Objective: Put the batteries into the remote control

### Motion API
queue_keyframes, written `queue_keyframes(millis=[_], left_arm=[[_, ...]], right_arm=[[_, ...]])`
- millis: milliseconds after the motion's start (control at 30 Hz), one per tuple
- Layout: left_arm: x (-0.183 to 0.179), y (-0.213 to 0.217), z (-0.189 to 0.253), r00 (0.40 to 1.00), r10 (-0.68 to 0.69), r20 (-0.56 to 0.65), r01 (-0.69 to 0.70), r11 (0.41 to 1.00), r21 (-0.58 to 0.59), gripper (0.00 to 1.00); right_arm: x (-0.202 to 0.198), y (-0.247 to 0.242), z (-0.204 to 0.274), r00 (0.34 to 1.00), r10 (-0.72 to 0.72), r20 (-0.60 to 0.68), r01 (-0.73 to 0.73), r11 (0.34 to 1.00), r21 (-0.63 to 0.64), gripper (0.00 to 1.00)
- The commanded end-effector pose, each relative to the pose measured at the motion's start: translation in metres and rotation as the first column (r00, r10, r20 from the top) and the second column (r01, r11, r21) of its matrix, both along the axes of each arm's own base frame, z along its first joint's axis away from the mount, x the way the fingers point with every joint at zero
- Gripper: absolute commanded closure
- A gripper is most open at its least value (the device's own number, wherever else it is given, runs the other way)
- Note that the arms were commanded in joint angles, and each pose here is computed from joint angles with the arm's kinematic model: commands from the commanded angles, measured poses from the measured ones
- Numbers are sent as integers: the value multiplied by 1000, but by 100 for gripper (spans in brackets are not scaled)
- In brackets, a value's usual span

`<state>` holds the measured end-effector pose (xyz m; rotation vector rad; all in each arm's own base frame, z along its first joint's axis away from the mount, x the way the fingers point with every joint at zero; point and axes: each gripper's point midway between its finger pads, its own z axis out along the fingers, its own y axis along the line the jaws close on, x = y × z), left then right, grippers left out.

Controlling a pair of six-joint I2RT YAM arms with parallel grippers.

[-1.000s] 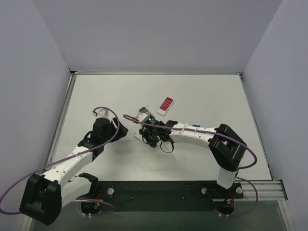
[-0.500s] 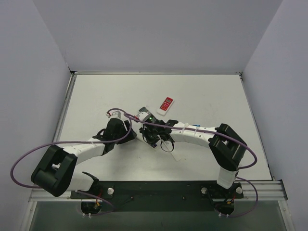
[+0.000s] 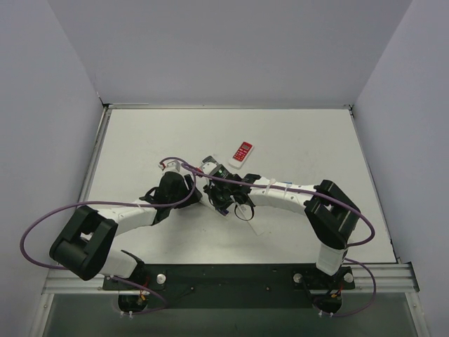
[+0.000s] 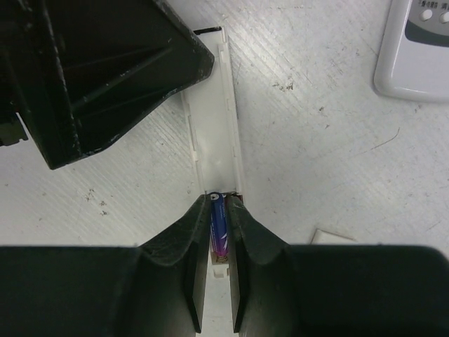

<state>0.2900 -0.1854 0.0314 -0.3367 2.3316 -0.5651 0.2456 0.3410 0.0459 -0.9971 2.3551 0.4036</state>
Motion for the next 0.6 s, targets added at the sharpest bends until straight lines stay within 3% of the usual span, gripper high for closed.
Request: queue_keyframes(millis=[0, 567], left_arm=[[-5, 2, -8, 1000, 6, -21, -5, 1000, 19, 31], [-9, 5, -11, 999, 18, -35, -17, 999, 34, 32]], right_arm=[[0, 2, -6, 1000, -9, -20, 9, 1000, 7, 88], [-9, -18, -31, 999, -12, -40, 10, 998, -61, 93]])
